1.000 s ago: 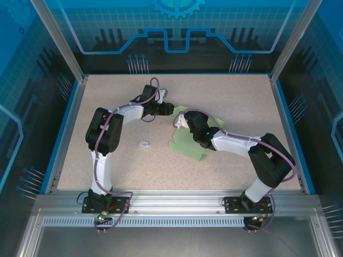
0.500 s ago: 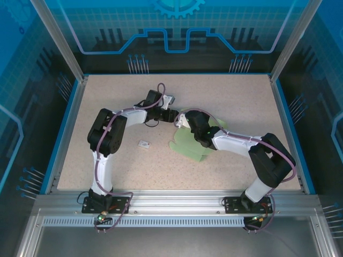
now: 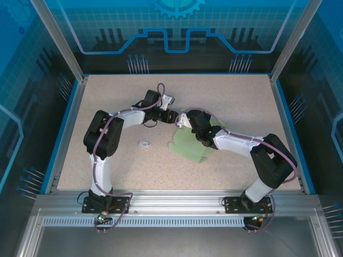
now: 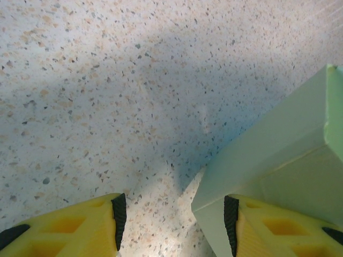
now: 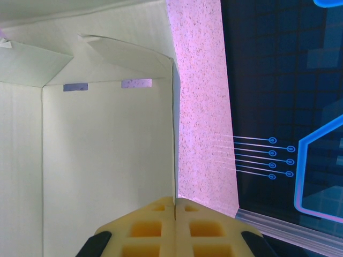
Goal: Fold the paper box
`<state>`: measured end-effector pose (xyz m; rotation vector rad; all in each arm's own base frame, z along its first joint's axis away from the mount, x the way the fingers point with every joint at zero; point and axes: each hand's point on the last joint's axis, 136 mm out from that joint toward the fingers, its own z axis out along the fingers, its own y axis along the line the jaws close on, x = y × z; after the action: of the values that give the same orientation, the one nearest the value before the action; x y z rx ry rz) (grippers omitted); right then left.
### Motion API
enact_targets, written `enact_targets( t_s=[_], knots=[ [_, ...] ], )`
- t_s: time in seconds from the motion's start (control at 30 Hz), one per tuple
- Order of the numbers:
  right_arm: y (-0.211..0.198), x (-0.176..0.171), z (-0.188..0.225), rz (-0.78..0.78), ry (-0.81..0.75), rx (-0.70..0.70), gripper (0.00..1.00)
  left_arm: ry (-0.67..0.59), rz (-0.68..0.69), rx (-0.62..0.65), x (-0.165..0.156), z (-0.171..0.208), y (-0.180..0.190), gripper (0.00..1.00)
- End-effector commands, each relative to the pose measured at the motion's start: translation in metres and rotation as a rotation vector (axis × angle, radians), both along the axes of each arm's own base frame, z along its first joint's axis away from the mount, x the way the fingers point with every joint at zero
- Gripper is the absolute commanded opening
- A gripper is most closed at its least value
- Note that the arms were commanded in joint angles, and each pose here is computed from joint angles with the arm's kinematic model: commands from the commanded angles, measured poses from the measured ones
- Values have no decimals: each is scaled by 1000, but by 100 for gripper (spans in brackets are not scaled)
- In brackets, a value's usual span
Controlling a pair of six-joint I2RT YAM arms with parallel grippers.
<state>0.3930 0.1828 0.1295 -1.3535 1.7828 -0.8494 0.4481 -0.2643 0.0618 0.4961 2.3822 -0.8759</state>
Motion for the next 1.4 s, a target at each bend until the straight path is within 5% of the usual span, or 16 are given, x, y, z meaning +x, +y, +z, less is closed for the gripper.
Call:
enact_targets(
  t_s=[0.0, 1.37],
  knots=[
    [0, 2, 12, -6, -7, 34, 0, -7, -65, -4, -14, 12, -5, 54],
    [0, 0, 18, -12, 0, 90, 0, -25, -213, -128, -45, 24, -33, 55]
  ],
)
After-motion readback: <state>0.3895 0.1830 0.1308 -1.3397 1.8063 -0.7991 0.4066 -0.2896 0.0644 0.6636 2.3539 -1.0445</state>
